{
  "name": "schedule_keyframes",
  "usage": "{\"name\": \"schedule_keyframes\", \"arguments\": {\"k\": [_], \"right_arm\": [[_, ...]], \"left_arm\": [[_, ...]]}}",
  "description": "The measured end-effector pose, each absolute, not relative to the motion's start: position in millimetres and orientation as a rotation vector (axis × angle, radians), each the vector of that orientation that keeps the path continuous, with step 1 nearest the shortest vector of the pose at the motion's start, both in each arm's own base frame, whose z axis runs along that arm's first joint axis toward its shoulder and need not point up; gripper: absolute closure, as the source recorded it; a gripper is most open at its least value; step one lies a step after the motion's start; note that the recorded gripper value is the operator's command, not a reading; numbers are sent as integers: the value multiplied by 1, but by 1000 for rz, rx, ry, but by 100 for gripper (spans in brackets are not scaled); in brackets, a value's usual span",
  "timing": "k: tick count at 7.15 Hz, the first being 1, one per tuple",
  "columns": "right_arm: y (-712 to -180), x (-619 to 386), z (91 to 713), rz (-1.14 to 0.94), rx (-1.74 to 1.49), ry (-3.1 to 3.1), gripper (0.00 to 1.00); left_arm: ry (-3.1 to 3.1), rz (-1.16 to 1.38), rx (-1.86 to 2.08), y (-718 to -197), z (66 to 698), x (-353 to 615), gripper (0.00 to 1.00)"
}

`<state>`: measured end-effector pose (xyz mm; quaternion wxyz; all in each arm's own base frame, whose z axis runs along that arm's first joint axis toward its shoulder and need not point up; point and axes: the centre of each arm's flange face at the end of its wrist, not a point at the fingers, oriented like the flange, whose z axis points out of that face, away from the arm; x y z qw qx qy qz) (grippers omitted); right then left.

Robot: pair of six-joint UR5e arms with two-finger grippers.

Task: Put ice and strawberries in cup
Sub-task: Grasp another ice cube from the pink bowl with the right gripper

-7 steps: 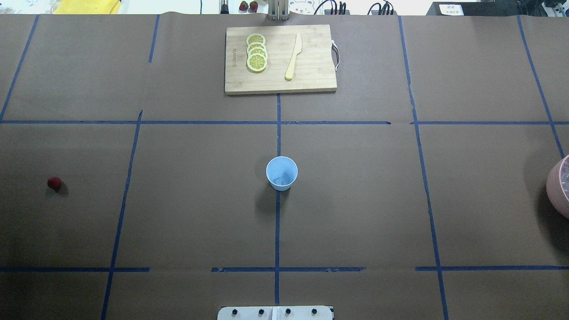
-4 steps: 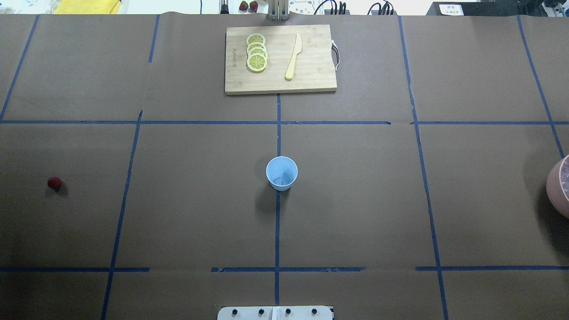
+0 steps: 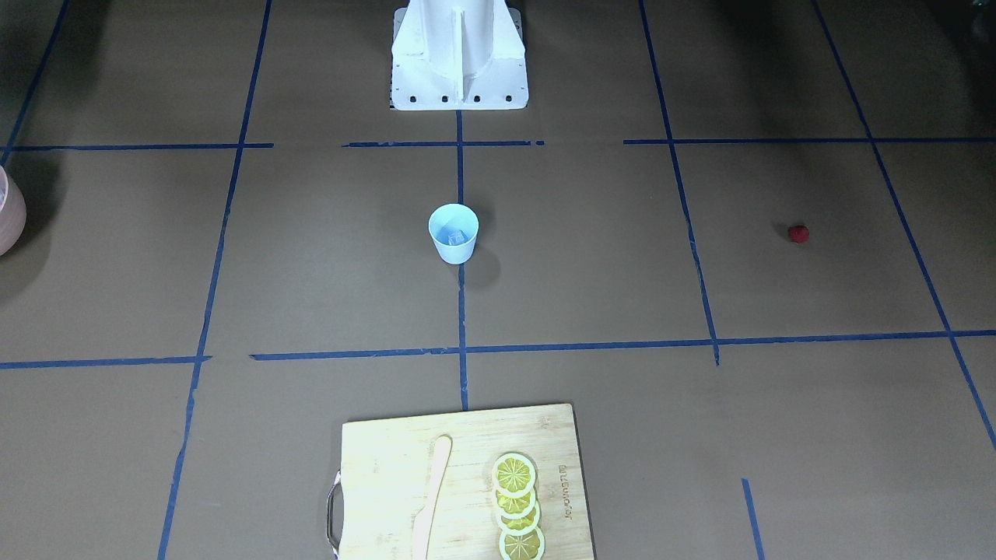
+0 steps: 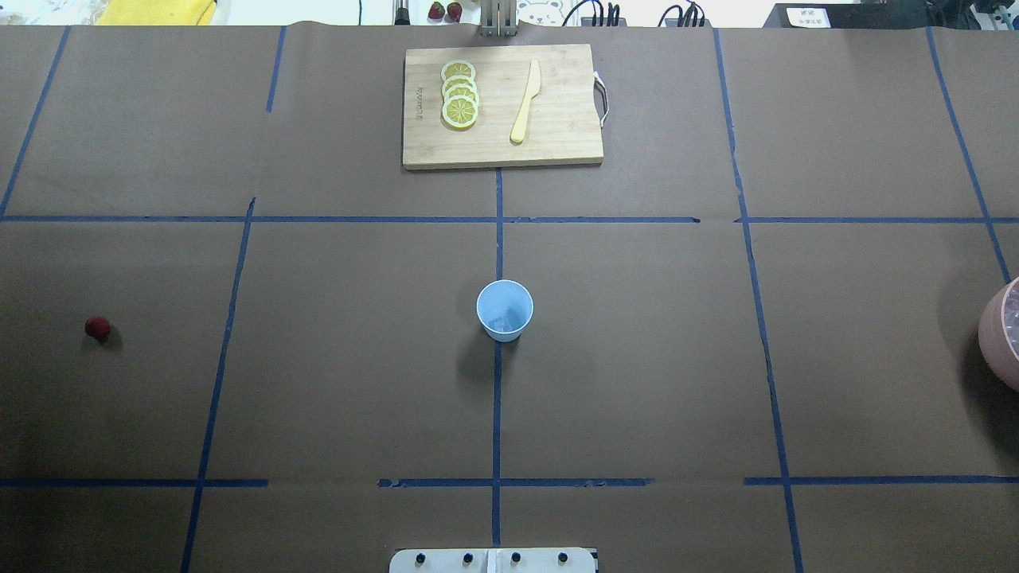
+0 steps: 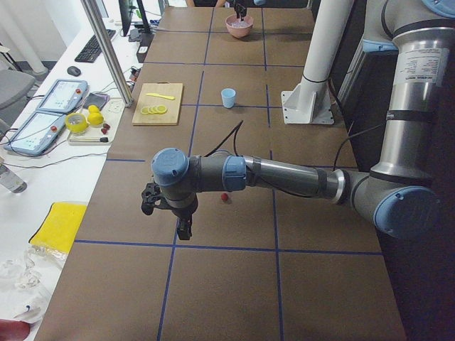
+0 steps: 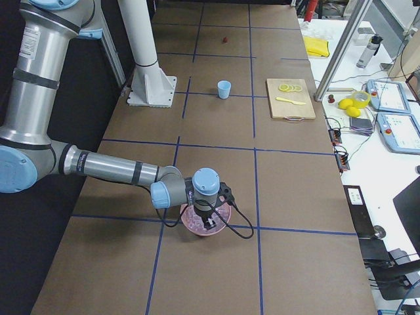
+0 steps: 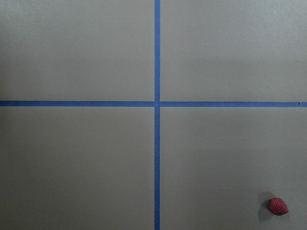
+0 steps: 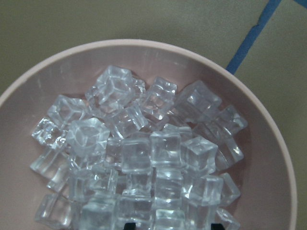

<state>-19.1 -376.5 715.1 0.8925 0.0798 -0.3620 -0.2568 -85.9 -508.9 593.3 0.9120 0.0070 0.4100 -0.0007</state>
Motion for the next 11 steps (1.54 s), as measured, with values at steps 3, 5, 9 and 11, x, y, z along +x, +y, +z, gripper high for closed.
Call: {"name": "schedule_keyframes", "arguments": {"k": [3, 5, 9, 11], "right_arm": [[-376, -20, 717, -534, 162, -751, 52], [-376, -20, 717, -535, 163, -751, 93], [-379, -20, 706, -556, 193, -747, 100], [-386, -19, 663, -561, 230, -750, 100]], "left_arm": [[845, -1, 16, -509, 593, -86, 0], [845, -1, 16, -509, 592, -86, 0], [845, 2, 22, -509, 589, -86, 0], [845, 3, 25, -509, 588, -86, 0]]}}
